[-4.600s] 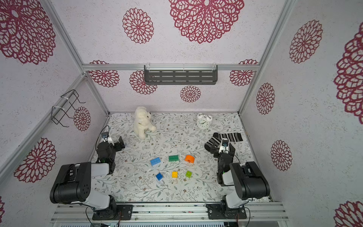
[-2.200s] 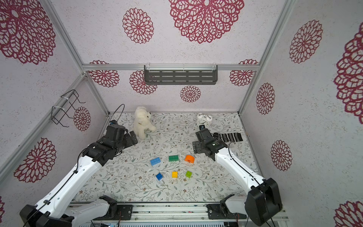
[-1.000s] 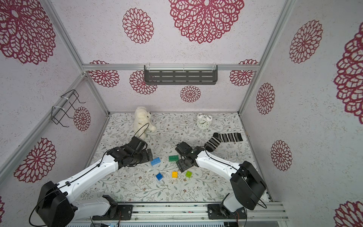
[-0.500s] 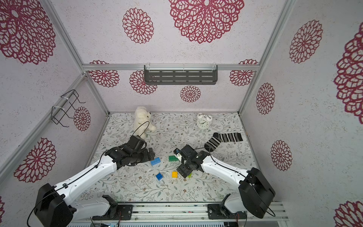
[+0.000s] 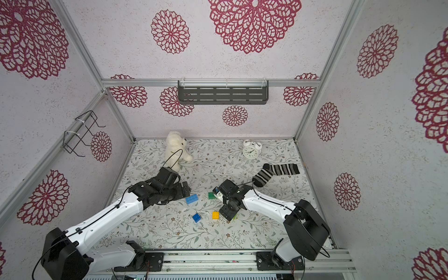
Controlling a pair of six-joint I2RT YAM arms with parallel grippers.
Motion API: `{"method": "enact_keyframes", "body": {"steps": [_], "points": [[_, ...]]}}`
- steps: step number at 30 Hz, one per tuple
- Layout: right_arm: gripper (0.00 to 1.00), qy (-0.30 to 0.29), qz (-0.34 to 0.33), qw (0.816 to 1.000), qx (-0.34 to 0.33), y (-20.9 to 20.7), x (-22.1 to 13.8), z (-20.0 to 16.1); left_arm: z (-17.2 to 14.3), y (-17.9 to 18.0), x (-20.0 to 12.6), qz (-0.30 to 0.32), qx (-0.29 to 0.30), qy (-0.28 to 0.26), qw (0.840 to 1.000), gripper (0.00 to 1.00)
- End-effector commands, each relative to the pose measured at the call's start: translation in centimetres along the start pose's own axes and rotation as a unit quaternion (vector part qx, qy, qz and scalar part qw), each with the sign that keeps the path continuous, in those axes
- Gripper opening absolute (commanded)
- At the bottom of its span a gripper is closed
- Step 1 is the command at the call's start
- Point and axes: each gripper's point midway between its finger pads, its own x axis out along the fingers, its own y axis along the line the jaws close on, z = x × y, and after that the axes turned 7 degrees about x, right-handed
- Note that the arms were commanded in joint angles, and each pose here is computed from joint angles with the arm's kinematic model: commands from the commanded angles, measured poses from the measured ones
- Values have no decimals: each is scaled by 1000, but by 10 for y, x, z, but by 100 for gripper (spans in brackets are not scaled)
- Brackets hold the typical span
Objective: Assemble an ice cream with lego
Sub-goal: Pick up the lego brick from the center of the board.
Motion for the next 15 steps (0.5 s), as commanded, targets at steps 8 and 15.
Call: {"method": "enact_keyframes", "body": {"steps": [8,15], "points": [[66,43,6,999,-3,9,12,-13,3,-3,-4,2,4,-4,1000,97],[65,66,-15,997,40,8,19,-18,4,-5,-4,-1,3,-4,1000,97]]}}
